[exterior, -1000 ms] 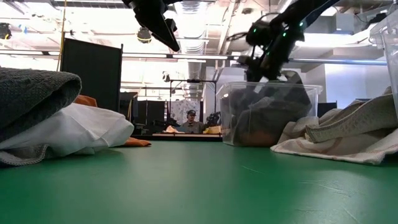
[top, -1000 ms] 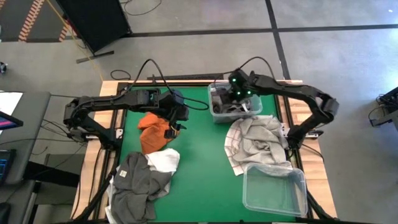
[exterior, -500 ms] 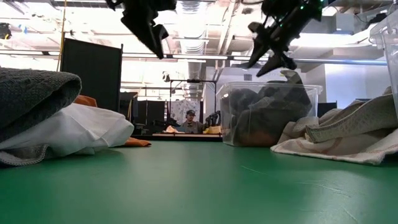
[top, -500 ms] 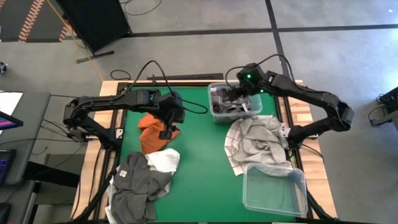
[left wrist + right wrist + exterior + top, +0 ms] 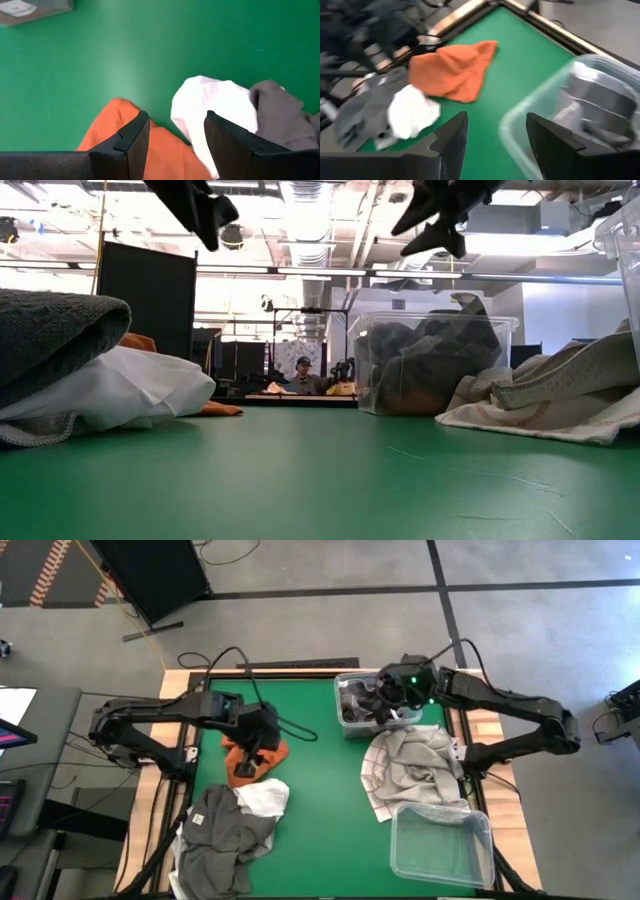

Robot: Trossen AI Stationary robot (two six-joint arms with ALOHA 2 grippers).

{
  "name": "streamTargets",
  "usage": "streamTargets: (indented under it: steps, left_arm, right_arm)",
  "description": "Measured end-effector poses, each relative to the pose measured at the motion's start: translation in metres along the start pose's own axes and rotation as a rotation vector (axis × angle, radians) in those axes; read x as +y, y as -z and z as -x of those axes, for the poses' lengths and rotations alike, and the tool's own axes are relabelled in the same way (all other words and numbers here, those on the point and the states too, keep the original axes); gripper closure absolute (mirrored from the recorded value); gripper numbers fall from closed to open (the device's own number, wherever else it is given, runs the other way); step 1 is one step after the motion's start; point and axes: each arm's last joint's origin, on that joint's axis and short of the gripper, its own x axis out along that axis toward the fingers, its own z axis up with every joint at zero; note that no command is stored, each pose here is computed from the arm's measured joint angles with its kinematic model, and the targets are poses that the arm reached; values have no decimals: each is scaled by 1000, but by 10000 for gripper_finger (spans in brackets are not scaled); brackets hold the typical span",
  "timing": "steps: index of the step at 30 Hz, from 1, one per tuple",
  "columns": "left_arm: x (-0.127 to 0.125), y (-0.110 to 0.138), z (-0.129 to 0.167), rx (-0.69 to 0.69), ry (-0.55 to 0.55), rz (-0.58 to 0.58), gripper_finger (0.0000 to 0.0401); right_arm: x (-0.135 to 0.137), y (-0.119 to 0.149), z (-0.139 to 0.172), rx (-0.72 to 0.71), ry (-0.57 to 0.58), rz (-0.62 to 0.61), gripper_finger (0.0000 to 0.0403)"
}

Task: Sort towels by color in basket
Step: Put the dark gray towel into the top transparent bin

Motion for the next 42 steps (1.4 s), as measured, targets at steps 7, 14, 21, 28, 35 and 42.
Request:
streamTargets:
  steps: [7,14,21,28,35,42]
  left_arm:
    - [-20,34,4,10,-30,59,221]
    - [-36,72,-14,-9,-9,169,221]
    - [-59,104,-46,16,45,224,221]
    - [-88,117,-64,33,121,245,221]
    - [-120,119,-60,-4,185,252,221]
    - [-151,127,-64,-12,140,215,220]
  right_arm:
    - [34,15,-3,44,-117,127,173]
    - [64,25,0,39,-233,205,173]
    - [85,35,5,31,-311,266,173]
    - [96,42,9,31,-338,304,173]
    - [101,45,10,13,-319,345,173]
    - [101,44,10,8,-320,352,173]
